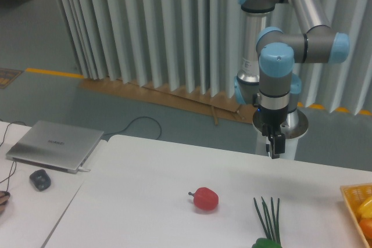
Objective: Place the bread in the basket
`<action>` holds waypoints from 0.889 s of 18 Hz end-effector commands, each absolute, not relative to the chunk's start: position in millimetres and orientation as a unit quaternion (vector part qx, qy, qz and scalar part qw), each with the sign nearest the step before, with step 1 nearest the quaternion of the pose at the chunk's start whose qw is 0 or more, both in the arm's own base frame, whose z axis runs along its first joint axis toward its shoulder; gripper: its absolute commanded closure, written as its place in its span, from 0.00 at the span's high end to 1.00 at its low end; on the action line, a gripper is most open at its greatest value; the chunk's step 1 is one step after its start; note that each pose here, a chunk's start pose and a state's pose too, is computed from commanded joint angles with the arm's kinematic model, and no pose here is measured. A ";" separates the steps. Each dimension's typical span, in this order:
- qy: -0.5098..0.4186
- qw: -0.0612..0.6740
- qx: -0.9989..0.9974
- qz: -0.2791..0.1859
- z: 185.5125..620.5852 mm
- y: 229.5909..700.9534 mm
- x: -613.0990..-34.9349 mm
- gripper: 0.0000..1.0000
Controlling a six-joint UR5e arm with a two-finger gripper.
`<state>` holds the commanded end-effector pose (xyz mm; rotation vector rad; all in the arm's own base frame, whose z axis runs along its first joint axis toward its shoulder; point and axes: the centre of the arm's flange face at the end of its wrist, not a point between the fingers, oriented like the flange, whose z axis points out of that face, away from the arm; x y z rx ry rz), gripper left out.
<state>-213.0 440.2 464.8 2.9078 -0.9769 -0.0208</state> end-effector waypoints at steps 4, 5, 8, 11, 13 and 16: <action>-0.321 0.035 0.946 -0.008 466.4 441.5 -210.1 1.00; -0.320 0.035 0.947 -0.010 467.3 441.7 -210.4 1.00; -0.320 0.035 0.947 -0.010 467.4 442.5 -210.2 1.00; -0.319 0.035 0.947 -0.010 466.2 443.4 -211.0 1.00; -0.320 0.035 0.947 -0.010 466.2 443.5 -211.0 1.00; -0.319 0.035 0.947 -0.011 467.0 443.8 -212.2 1.00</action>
